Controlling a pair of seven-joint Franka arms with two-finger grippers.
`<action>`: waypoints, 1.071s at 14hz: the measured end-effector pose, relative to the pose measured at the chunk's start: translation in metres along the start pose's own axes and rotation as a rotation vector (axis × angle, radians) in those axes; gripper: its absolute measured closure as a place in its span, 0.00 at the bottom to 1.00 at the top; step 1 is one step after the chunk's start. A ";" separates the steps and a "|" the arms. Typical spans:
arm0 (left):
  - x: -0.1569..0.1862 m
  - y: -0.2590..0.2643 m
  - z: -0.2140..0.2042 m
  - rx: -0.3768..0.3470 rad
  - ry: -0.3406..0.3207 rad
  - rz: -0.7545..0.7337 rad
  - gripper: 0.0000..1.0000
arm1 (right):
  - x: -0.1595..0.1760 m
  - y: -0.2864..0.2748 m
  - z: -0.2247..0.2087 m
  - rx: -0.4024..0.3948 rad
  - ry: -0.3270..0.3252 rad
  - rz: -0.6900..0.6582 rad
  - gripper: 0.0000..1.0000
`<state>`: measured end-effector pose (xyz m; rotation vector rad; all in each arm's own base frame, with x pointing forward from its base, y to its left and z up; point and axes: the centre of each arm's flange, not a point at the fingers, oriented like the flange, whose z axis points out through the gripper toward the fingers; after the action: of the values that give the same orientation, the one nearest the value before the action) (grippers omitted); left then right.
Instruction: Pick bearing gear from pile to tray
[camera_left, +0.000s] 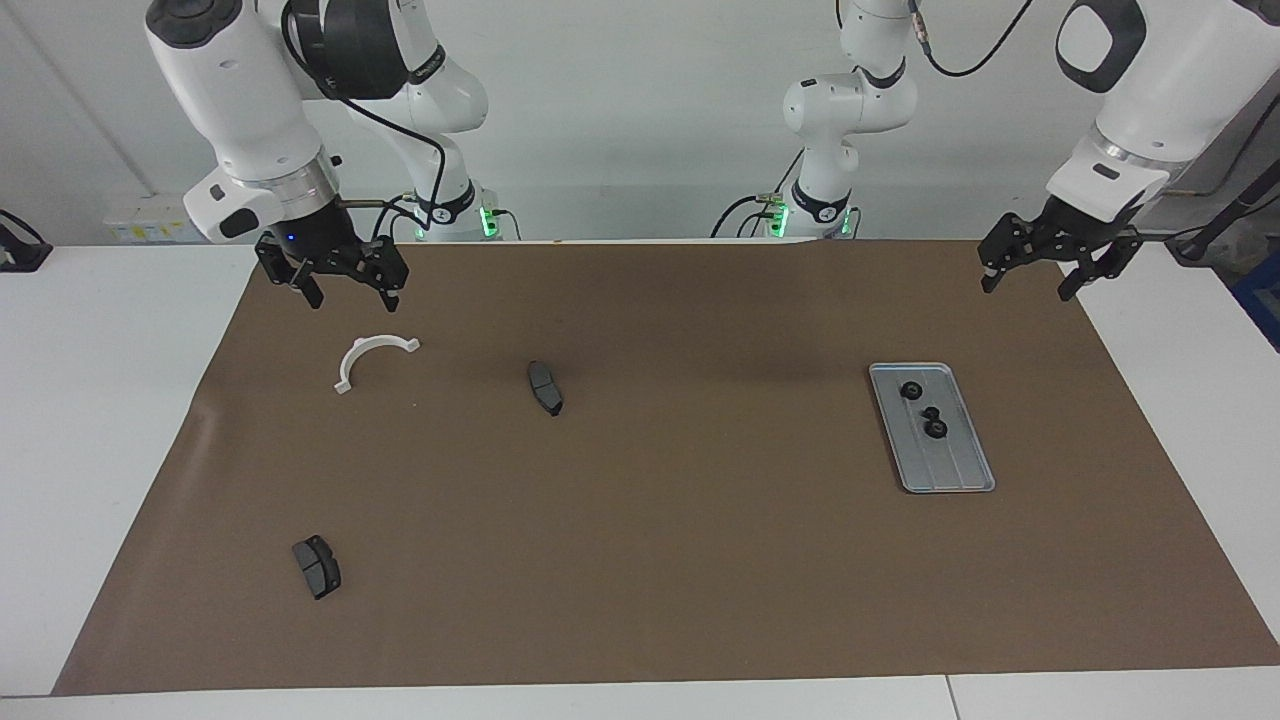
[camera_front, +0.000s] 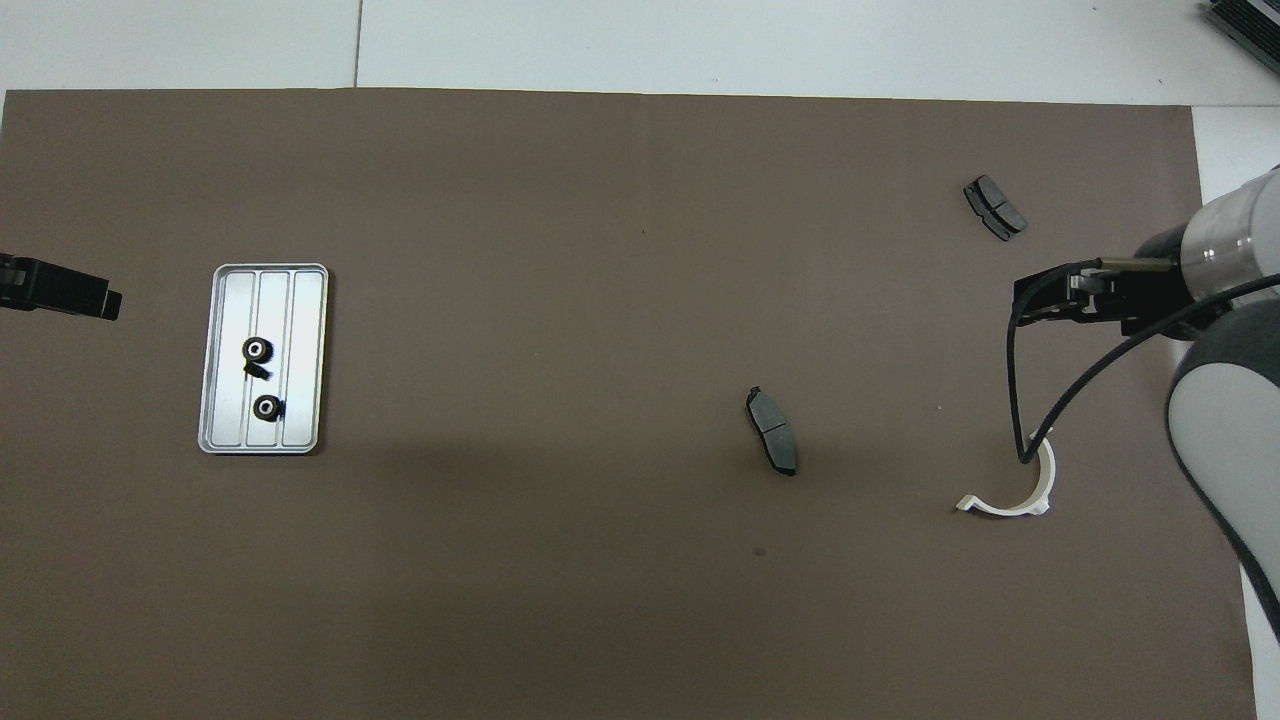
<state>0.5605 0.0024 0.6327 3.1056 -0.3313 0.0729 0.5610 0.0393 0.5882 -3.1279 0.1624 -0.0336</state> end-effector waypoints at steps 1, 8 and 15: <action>-0.002 0.000 -0.004 0.001 0.003 -0.001 0.00 | 0.000 0.000 0.000 0.000 0.000 0.000 0.00; -0.003 -0.004 -0.002 0.001 0.000 -0.008 0.00 | 0.000 0.000 0.000 0.000 0.000 0.000 0.00; -0.004 -0.004 -0.002 0.000 -0.003 -0.008 0.00 | 0.000 0.000 0.000 0.000 0.000 0.000 0.00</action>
<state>0.5576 0.0068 0.6346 3.1071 -0.3189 0.0687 0.5610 0.0393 0.5882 -3.1279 0.1624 -0.0336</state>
